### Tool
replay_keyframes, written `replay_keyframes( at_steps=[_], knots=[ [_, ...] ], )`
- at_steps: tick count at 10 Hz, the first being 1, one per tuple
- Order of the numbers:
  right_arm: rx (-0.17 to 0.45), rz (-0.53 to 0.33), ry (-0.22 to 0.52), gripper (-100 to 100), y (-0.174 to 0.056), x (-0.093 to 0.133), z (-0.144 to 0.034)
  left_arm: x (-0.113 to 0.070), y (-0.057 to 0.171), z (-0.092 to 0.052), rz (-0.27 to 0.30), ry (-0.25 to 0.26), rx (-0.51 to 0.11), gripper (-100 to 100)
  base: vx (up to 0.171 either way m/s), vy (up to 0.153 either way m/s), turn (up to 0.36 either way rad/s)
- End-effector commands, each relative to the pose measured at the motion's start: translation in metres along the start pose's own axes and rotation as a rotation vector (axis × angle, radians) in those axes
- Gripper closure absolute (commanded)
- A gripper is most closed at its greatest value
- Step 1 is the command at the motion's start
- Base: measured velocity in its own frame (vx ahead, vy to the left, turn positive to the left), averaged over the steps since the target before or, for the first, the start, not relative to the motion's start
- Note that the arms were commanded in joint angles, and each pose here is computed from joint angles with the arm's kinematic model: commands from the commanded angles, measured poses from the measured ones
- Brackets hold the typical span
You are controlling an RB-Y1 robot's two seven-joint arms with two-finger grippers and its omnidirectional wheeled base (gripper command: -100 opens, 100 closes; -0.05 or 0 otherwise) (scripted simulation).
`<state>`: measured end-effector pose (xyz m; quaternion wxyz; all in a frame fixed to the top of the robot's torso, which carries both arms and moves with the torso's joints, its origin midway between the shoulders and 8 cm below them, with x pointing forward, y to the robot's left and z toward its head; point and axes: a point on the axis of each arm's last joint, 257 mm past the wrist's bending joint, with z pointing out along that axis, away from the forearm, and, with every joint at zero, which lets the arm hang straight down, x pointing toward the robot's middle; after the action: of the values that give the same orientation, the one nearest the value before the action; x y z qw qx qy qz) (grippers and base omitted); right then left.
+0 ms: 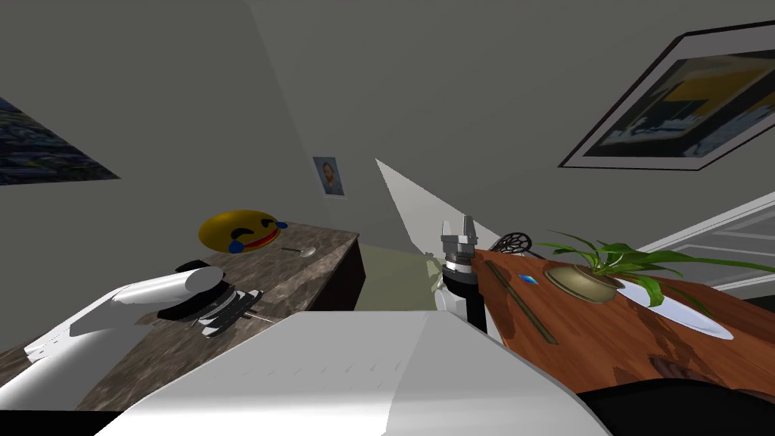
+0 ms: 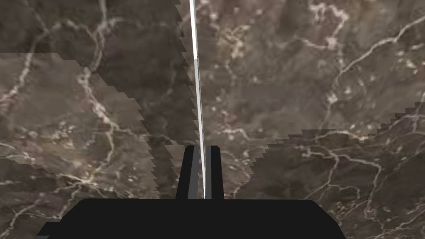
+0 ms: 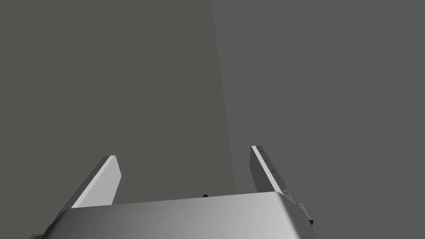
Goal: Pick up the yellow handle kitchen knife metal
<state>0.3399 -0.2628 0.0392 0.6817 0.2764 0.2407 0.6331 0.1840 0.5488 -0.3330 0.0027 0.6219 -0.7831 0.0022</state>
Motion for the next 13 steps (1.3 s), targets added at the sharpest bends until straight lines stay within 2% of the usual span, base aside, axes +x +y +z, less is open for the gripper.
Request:
replay_keyframes(
  at_steps=[1,2,4,5,6,7,9,10,11,13],
  knots=[
    [0.0,0.0,0.0,0,0.0,0.0,0.0,0.0,0.0,0.0,0.0,0.0,0.0,0,0.0,0.0,0.0],
    [0.0,0.0,0.0,0,0.0,0.0,0.0,-0.006,-0.002,-0.007,-0.012,-0.016,0.009,-100,-0.005,-0.128,0.047],
    [0.0,0.0,0.0,0,0.0,0.0,0.0,-0.012,-0.005,-0.014,-0.026,-0.035,0.02,-100,-0.021,-0.189,0.06],
    [0.0,0.0,0.0,0,0.0,0.0,0.0,-0.01,-0.003,-0.011,-0.02,-0.028,0.016,-100,-0.01,-0.088,0.022],
    [0.0,0.0,0.0,0,0.0,0.0,0.0,-0.01,-0.003,-0.012,-0.022,-0.029,0.016,0,-0.002,-0.017,0.0],
    [0.0,0.0,0.0,0,0.0,0.0,0.0,-0.01,-0.002,0.001,-0.03,-0.03,0.014,-100,-0.008,-0.001,-0.071],
    [0.0,0.0,0.0,0,0.0,0.0,0.0,-0.009,-0.001,0.013,-0.037,-0.031,0.01,-100,-0.014,0.014,-0.053],
    [0.0,0.0,0.0,0,0.0,0.0,0.0,-0.009,0.0,0.008,-0.034,-0.029,0.01,-100,-0.007,0.007,-0.009],
    [0.0,0.0,0.0,0,0.0,0.0,0.0,-0.009,-0.001,0.008,-0.034,-0.03,0.011,100,0.0,0.0,0.0],
    [0.0,0.0,0.0,0,0.0,0.0,0.0,-0.009,-0.002,0.008,-0.035,-0.032,0.014,100,0.0,0.0,0.008]
  ],
)
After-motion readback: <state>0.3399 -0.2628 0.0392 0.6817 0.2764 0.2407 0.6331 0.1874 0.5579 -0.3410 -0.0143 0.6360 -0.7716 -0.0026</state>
